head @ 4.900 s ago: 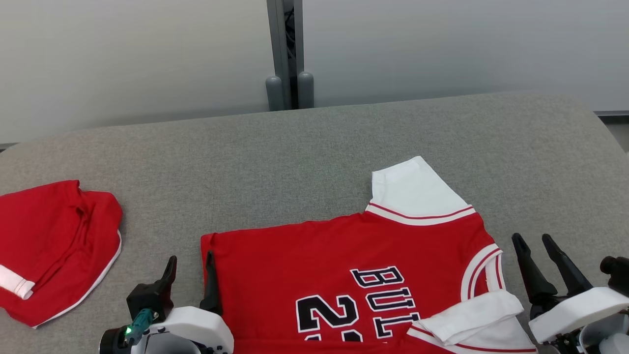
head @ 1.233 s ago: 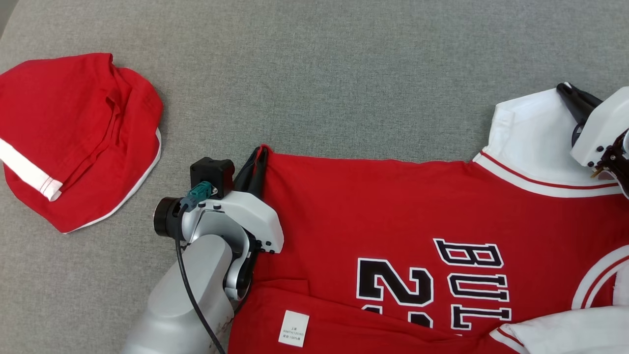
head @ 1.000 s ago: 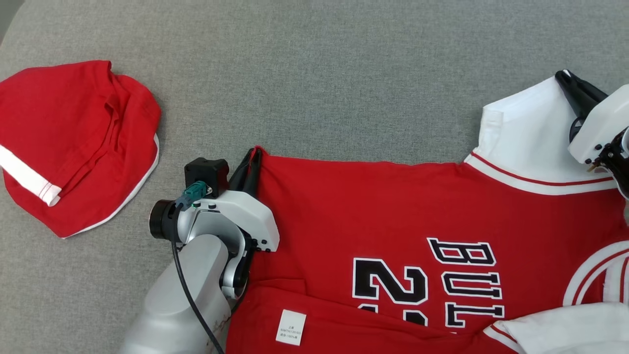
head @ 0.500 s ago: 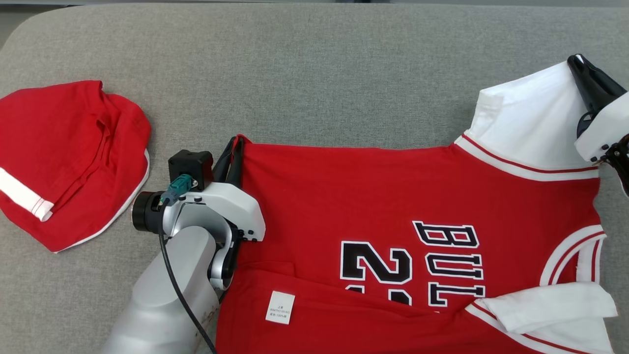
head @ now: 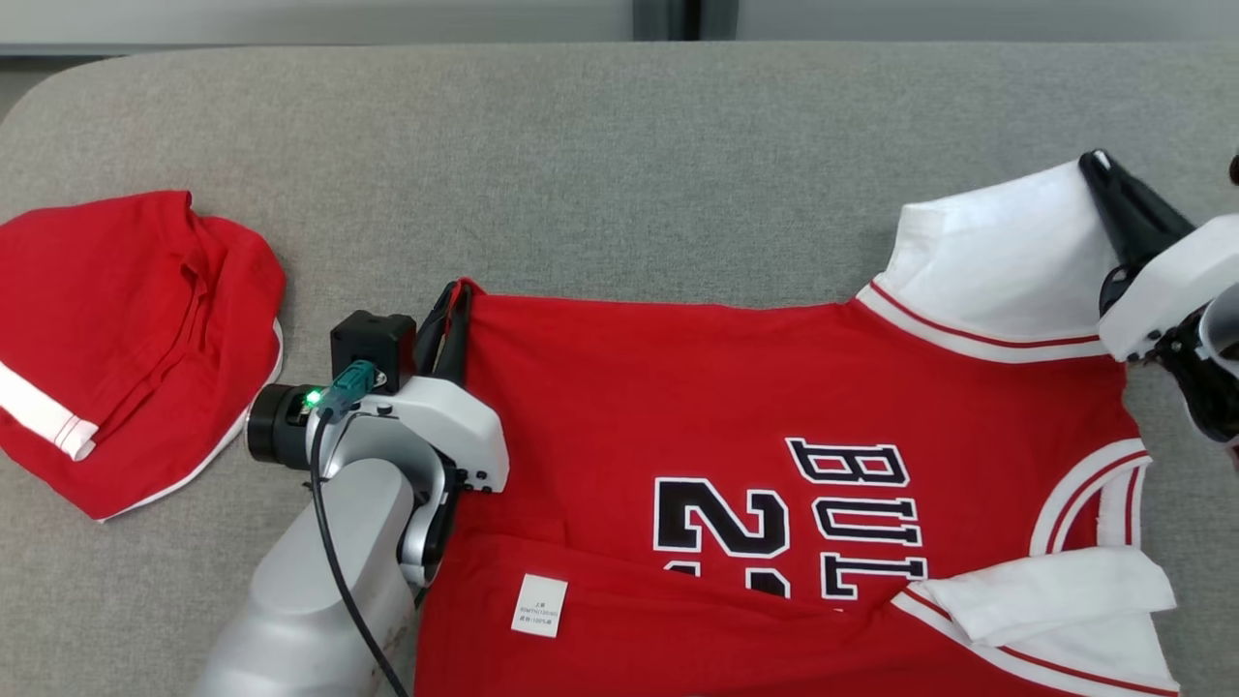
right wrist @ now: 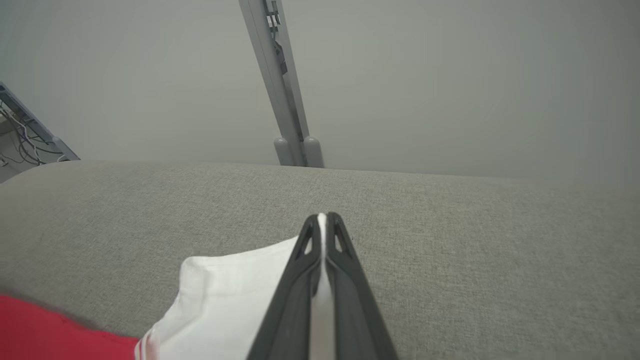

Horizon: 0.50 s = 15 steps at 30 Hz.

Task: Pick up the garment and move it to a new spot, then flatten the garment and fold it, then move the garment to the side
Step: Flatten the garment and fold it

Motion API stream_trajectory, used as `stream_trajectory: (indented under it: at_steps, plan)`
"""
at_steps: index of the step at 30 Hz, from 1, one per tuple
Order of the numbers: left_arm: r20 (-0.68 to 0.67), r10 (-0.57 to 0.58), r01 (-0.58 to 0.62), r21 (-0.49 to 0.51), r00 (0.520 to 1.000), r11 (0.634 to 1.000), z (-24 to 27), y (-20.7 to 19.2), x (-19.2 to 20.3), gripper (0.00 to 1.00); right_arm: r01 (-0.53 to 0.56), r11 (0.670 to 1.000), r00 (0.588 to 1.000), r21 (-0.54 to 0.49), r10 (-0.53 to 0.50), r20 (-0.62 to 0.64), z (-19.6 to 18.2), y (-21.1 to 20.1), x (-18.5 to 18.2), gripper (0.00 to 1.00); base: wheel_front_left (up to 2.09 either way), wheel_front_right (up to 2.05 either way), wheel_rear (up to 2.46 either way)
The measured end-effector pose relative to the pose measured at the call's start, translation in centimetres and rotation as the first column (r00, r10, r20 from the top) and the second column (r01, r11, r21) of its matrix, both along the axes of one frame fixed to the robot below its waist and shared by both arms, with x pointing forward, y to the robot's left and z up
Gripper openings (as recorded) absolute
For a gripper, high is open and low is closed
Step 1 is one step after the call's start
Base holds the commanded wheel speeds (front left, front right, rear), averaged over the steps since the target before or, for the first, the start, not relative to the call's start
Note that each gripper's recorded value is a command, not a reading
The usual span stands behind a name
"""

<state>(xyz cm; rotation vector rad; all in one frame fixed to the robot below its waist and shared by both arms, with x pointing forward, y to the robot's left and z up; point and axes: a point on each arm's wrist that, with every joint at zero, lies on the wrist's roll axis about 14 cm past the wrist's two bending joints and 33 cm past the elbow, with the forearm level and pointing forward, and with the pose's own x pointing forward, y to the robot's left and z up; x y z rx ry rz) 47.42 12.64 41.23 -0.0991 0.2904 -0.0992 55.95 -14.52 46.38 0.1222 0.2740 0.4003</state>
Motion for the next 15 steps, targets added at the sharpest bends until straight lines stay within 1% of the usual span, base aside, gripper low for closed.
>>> stream_trajectory:
  at_steps: [8, 15]
  plan:
    - [0.006, -0.038, 0.038, 0.032, 0.999, 0.999, 0.6, 0.1, -1.2, 0.00, 0.004, 1.000, 1.000, 0.024, -0.005, 0.014, 1.3, -0.9, -2.9, 0.00, 0.00, 0.00, 0.00]
    - [0.006, -0.079, 0.078, 0.054, 0.997, 0.995, 1.1, 0.0, -2.4, 0.00, 0.015, 0.999, 1.000, 0.040, -0.014, -0.007, 1.2, -1.9, -5.9, 0.00, 0.00, 0.00, 0.00]
